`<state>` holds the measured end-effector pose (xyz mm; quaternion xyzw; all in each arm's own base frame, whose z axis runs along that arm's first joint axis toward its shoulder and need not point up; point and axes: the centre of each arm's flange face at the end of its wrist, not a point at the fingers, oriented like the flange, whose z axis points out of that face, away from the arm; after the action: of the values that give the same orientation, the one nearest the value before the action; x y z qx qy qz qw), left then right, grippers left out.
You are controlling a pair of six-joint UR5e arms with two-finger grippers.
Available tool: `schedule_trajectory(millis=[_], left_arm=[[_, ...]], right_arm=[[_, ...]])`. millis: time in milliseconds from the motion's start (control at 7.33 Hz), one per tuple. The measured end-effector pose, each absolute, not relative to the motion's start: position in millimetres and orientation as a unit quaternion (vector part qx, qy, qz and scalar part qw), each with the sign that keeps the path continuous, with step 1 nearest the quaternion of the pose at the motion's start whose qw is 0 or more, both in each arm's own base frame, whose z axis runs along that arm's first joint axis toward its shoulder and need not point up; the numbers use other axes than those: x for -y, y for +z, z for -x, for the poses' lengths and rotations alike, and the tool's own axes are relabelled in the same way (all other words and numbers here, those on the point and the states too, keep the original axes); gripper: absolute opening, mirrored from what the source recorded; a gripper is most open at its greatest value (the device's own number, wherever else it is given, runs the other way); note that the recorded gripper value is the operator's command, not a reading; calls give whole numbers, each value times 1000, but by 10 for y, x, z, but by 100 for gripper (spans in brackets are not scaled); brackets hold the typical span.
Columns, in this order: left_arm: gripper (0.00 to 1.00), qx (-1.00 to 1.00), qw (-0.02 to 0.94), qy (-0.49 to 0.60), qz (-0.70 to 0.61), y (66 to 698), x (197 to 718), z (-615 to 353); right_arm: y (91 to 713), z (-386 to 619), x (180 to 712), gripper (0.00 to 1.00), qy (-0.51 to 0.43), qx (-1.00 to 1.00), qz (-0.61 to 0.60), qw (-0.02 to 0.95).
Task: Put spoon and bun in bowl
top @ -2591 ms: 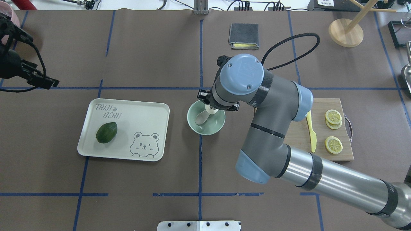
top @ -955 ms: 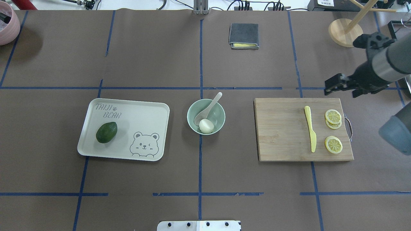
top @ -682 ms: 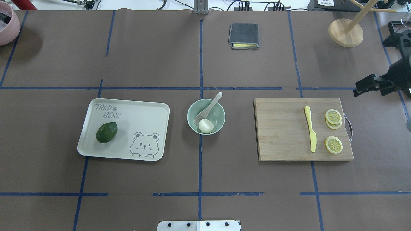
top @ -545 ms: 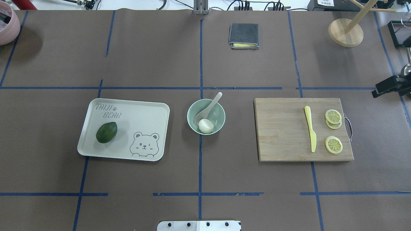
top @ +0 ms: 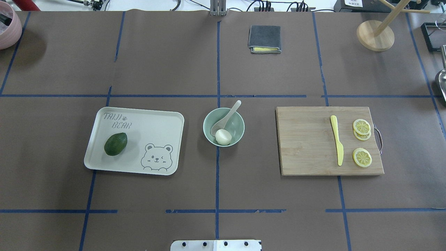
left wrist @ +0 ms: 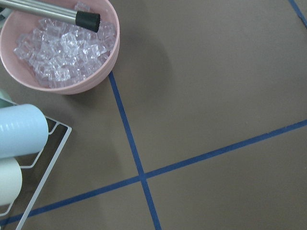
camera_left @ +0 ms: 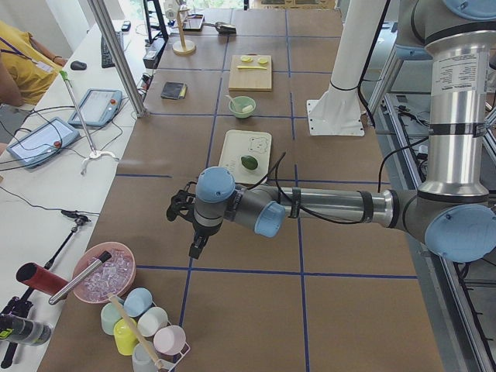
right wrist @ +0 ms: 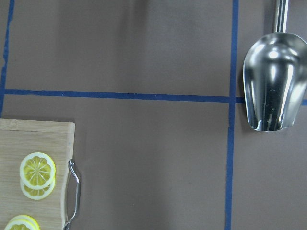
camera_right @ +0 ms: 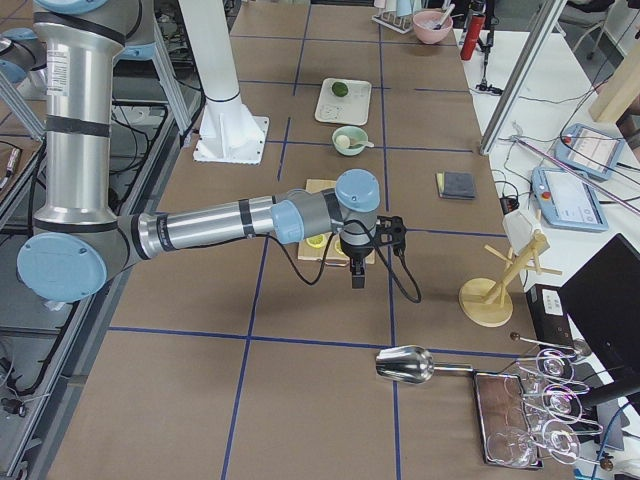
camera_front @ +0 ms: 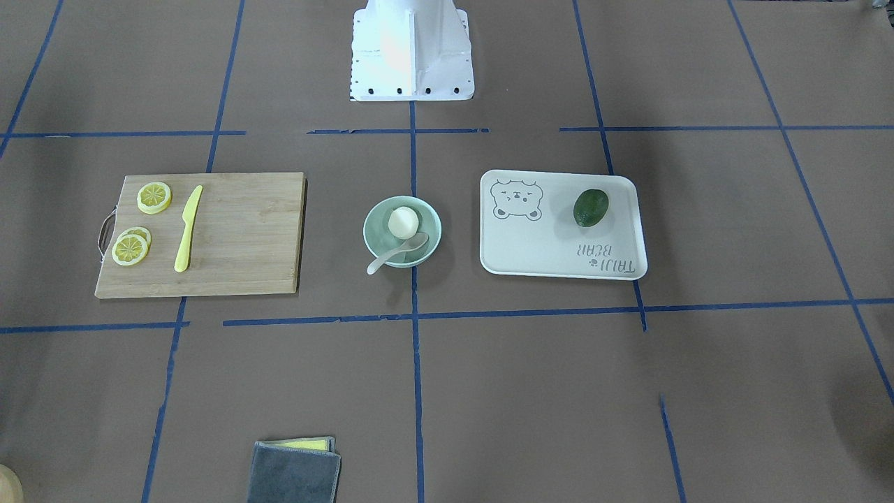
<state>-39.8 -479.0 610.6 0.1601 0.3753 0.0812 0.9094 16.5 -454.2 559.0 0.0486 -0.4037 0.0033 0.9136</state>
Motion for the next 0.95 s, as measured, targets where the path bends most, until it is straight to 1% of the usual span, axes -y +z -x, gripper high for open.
schedule_trajectory(millis=[136, 545, 682, 955], left_arm=[[100, -376, 912, 75, -145, 6103, 4693, 401], [100, -376, 921, 60, -87, 5621, 4909, 402], [100, -375, 923, 61, -58, 5678, 4882, 422], [100, -375, 926, 51, -4, 6151, 4731, 455]], right_arm=[[5645, -273, 4501, 100, 3, 402, -47, 914], [5674, -346, 4517, 100, 3, 397, -49, 917], [5687, -348, 4522, 100, 4, 396, -48, 917], [5694, -351, 4531, 100, 4, 395, -47, 917]])
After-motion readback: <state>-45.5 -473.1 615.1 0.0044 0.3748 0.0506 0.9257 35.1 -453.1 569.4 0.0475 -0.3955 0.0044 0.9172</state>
